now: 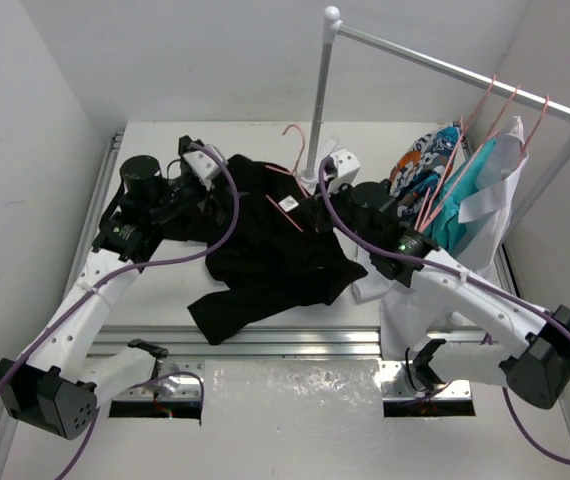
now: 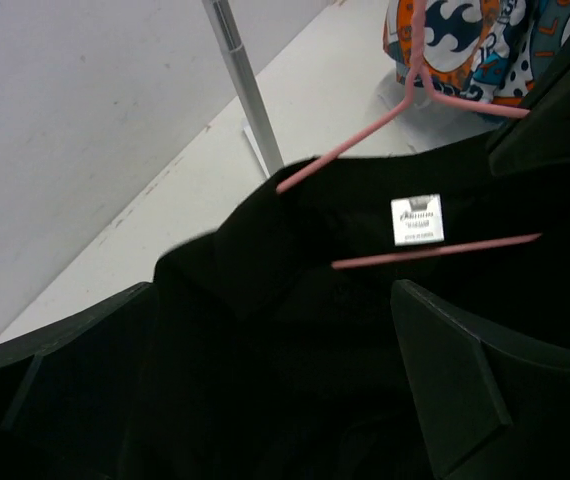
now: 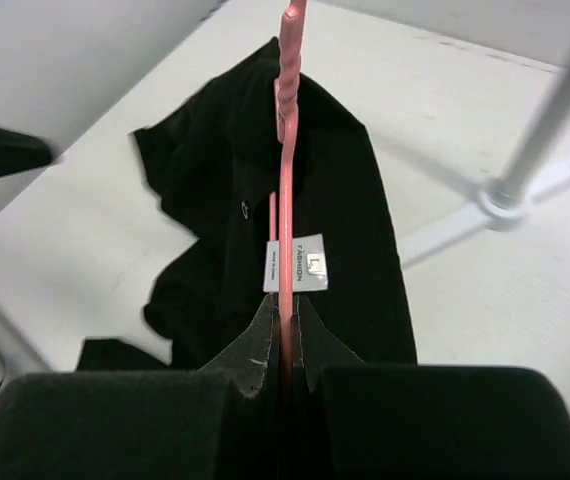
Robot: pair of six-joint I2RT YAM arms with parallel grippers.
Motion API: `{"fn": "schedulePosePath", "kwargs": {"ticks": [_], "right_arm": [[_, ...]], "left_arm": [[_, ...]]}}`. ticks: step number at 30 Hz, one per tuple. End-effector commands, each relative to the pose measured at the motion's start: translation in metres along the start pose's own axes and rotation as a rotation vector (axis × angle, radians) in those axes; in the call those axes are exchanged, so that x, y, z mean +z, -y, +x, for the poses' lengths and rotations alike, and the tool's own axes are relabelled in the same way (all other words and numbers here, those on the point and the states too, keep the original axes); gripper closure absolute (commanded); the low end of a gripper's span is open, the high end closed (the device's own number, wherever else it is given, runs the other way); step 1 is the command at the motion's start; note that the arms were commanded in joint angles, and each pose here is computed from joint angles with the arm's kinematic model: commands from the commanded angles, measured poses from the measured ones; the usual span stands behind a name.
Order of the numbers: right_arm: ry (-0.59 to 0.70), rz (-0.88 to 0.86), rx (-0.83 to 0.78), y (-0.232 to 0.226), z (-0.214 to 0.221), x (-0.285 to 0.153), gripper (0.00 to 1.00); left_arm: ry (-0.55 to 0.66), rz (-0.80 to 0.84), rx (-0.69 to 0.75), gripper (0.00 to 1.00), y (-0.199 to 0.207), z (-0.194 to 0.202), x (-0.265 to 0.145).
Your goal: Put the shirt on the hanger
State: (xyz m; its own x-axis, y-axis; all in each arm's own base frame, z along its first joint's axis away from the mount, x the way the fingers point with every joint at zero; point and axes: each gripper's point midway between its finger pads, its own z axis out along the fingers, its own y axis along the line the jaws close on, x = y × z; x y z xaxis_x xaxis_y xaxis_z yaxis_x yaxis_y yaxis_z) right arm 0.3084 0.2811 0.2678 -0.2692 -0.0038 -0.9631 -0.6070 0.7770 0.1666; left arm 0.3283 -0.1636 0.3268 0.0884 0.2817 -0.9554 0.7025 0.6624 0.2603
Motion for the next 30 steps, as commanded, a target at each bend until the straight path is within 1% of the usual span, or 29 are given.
{"fn": "schedulePosePath", "kwargs": {"ticks": [1, 2, 5, 8, 9, 10, 11, 13, 15, 16, 21, 22, 24, 25, 26, 27, 28, 29, 30], "right_arm": [[0.144, 0.178, 0.074, 0.025, -0.029, -0.013, 1.0], [0.145, 0.223, 0.079, 0.033, -0.028, -0.014, 1.0], [0.132, 0.285, 0.105, 0.042, -0.025, -0.018, 1.0], [0.129, 0.283, 0.159, 0.038, -0.034, -0.023, 1.0], [0.098, 0.294, 0.153, 0.041, -0.025, -0.022, 1.0], [0.096, 0.306, 0.175, 0.04, -0.034, -0.023, 1.0], [0.031, 0.355, 0.161, 0.047, -0.02, -0.021, 1.0], [0.021, 0.421, 0.166, 0.055, -0.025, -0.02, 1.0], [0.002, 0.512, 0.181, 0.067, -0.016, -0.022, 1.0], [0.015, 0.583, 0.194, 0.078, -0.012, -0.024, 1.0], [0.075, 0.664, 0.249, 0.09, -0.011, -0.033, 1.0], [0.097, 0.705, 0.244, 0.095, -0.021, -0.037, 1.0], [0.048, 0.785, 0.18, 0.105, -0.017, -0.037, 1.0], [0.063, 0.817, 0.162, 0.108, -0.031, -0.039, 1.0], [0.051, 0.916, 0.108, 0.121, -0.029, -0.041, 1.0], [0.057, 0.968, 0.085, 0.126, -0.034, -0.043, 1.0], [0.081, 1.011, 0.066, 0.129, -0.05, -0.046, 1.0], [0.105, 1.111, 0.035, 0.139, -0.057, -0.057, 1.0], [0.102, 1.159, 0.006, 0.143, -0.057, -0.054, 1.0]], "left_arm": [[0.1, -0.023, 0.013, 0.0, -0.005, -0.042, -0.013], [0.094, -0.04, 0.008, 0.01, -0.007, -0.041, -0.014], [0.074, -0.073, 0.003, 0.01, -0.013, -0.037, -0.015], [0.06, -0.1, -0.001, 0.0, -0.017, -0.032, -0.015], [0.059, -0.098, -0.002, 0.0, -0.016, -0.032, -0.015], [0.057, -0.104, -0.001, 0.0, -0.018, -0.031, -0.014], [0.055, -0.102, -0.004, 0.0, -0.017, -0.03, -0.013], [0.052, -0.103, -0.005, 0.01, -0.017, -0.029, -0.013], [0.05, -0.105, -0.004, 0.01, -0.019, -0.028, -0.012], [0.052, -0.106, -0.005, 0.01, -0.019, -0.029, -0.012], [0.045, -0.103, -0.012, 0.01, -0.02, -0.026, -0.008], [0.042, -0.102, -0.013, 0.01, -0.02, -0.025, -0.007], [0.035, -0.103, -0.015, 0.02, -0.021, -0.022, -0.006], [0.034, -0.101, -0.016, 0.02, -0.021, -0.022, -0.005], [0.029, -0.1, -0.02, 0.02, -0.021, -0.02, -0.003], [0.031, -0.1, -0.02, 0.02, -0.021, -0.021, -0.004], [0.029, -0.098, -0.025, 0.02, -0.021, -0.02, -0.003], [0.026, -0.099, -0.026, 0.02, -0.021, -0.019, -0.002], [0.025, -0.098, -0.028, 0.02, -0.021, -0.019, -0.002]]}}
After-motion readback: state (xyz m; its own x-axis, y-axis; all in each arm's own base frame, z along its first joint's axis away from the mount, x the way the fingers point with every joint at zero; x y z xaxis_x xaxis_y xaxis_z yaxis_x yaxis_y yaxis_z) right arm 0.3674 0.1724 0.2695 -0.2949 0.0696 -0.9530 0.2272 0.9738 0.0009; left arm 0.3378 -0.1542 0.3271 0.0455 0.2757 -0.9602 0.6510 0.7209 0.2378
